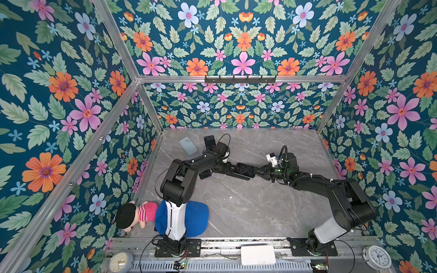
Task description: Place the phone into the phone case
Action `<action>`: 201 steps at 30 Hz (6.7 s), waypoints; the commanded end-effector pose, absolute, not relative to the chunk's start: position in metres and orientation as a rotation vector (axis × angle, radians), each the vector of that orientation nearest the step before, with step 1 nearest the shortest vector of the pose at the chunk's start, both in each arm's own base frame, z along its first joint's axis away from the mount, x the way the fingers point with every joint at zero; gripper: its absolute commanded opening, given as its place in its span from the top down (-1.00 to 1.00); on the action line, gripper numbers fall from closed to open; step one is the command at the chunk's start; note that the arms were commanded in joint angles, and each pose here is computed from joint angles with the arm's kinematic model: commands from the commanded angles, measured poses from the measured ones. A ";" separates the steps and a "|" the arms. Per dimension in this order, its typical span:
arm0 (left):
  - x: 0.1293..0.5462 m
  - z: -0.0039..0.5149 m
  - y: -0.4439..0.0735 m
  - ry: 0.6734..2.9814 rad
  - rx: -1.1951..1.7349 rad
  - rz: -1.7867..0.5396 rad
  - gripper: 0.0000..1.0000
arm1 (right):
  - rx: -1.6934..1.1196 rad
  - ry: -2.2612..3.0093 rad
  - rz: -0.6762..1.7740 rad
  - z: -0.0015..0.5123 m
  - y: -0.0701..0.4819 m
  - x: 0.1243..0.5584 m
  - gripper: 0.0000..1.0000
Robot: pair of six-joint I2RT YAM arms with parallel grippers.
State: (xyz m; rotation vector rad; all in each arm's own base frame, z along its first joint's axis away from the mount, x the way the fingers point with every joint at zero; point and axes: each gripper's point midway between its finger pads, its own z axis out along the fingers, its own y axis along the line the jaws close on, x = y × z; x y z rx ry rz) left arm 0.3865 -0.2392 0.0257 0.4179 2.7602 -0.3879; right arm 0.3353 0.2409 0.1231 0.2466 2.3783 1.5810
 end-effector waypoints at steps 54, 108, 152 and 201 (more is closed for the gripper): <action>0.401 0.041 -0.243 2.675 0.143 -0.813 0.11 | 0.117 2.500 1.681 0.088 0.259 0.361 1.00; 0.394 0.026 -0.248 2.687 0.109 -0.887 0.12 | 0.174 2.622 1.711 0.049 0.263 0.360 0.78; 0.385 0.027 -0.246 2.672 0.095 -0.916 0.12 | 0.190 2.680 1.623 0.038 0.270 0.358 0.52; 0.368 0.023 -0.247 2.676 0.117 -0.991 0.15 | 0.175 2.978 0.839 0.043 0.255 0.316 -0.02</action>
